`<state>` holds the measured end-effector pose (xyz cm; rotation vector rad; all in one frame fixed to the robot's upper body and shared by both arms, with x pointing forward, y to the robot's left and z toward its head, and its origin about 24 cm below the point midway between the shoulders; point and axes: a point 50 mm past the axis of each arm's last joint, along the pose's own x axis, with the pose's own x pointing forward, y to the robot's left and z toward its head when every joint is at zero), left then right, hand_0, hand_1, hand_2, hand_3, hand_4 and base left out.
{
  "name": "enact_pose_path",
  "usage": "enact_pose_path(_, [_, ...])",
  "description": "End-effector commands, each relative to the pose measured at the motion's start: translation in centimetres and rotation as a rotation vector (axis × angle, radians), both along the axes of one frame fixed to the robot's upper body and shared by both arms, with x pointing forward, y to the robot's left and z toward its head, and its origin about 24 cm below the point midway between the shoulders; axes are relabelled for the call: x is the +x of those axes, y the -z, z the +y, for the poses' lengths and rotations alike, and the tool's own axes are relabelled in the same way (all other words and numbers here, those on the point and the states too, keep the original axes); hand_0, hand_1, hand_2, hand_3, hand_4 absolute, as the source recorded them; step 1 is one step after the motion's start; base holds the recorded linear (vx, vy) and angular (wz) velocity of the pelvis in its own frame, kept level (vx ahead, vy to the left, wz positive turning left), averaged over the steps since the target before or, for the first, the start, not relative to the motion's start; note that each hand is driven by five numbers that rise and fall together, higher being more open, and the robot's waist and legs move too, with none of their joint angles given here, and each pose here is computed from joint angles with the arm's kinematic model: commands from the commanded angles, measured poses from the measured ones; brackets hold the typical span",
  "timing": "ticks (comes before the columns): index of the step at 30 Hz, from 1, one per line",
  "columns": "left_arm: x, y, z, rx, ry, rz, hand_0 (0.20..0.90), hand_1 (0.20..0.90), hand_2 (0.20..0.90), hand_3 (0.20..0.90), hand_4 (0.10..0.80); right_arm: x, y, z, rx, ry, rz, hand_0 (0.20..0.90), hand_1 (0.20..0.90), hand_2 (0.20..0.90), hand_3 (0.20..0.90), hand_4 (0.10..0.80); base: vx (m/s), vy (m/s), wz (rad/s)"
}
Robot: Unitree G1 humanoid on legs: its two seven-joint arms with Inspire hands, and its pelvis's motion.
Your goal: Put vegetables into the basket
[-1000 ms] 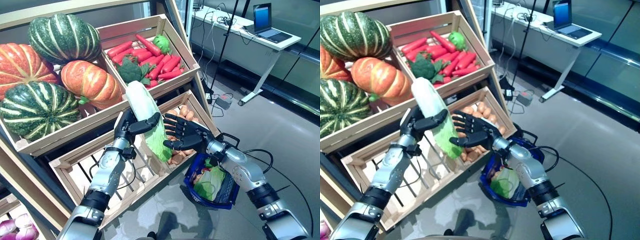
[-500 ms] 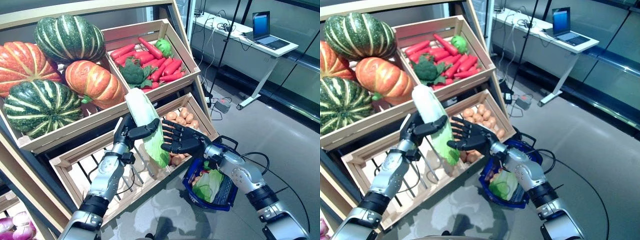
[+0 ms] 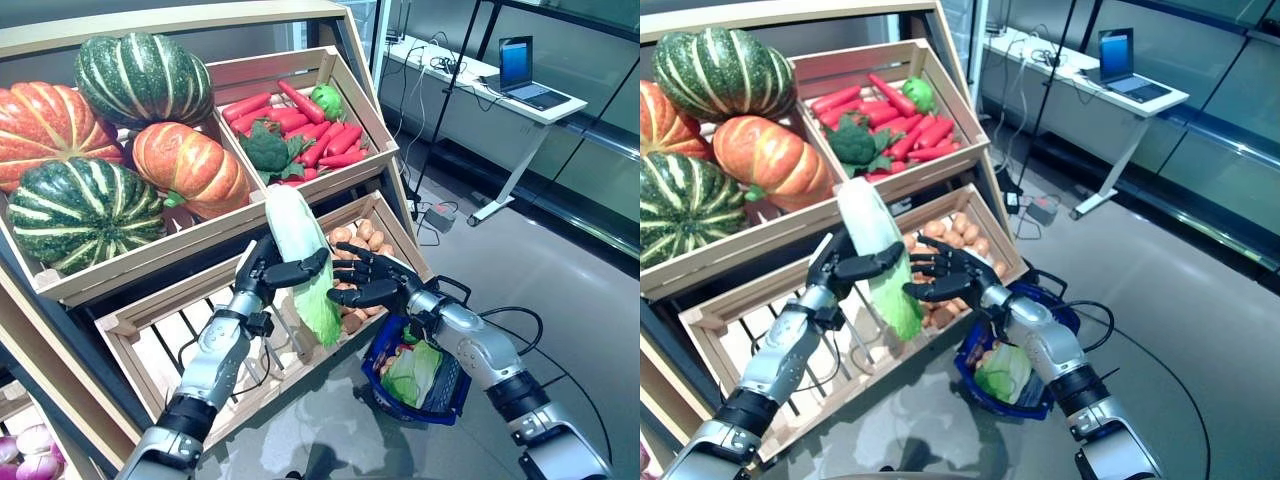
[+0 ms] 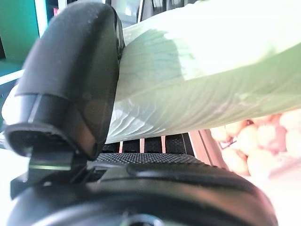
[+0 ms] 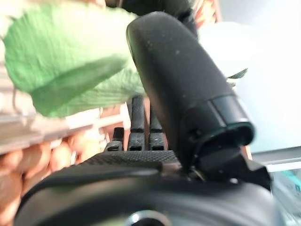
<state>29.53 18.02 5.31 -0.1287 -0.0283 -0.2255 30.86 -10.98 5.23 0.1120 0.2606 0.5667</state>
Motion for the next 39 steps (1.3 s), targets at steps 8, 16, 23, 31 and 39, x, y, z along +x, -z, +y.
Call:
enact_pose_path(8, [-0.6,-12.3,-8.9,-0.209,0.318,-0.621,0.300,0.300,0.300,0.300,0.400,0.7,-0.5,5.5,-0.154,-0.011,-0.149,0.900,0.900,0.900,0.900,0.800,0.000,0.000,0.00])
enact_pose_path(16, [-1.5,-13.1,-10.0,-0.221,0.357,-0.667,0.300,0.300,0.300,0.300,0.400,-0.4,1.1,7.3,-0.112,-0.015,-0.048,0.900,0.900,0.900,0.900,0.800,0.000,0.000,0.00])
enact_pose_path(23, [-1.6,-13.4,-9.6,-0.240,0.336,-0.678,0.300,0.300,0.300,0.300,0.400,-1.1,2.2,7.5,-0.076,-0.032,0.037,0.900,0.900,0.900,0.900,0.800,0.000,0.000,0.00])
enact_pose_path(31, [-1.6,-13.4,-9.2,-0.267,0.316,-0.685,0.300,0.300,0.300,0.300,0.400,-2.0,3.4,7.8,0.072,-0.040,0.182,0.900,0.900,0.900,0.900,0.800,0.000,0.000,0.00])
enact_pose_path(39, [-1.6,-12.6,-9.4,-0.375,0.488,-0.623,0.300,0.300,0.300,0.300,0.400,-3.5,1.7,9.8,0.396,-0.364,0.223,0.900,0.900,0.900,0.900,0.800,0.001,0.000,0.00])
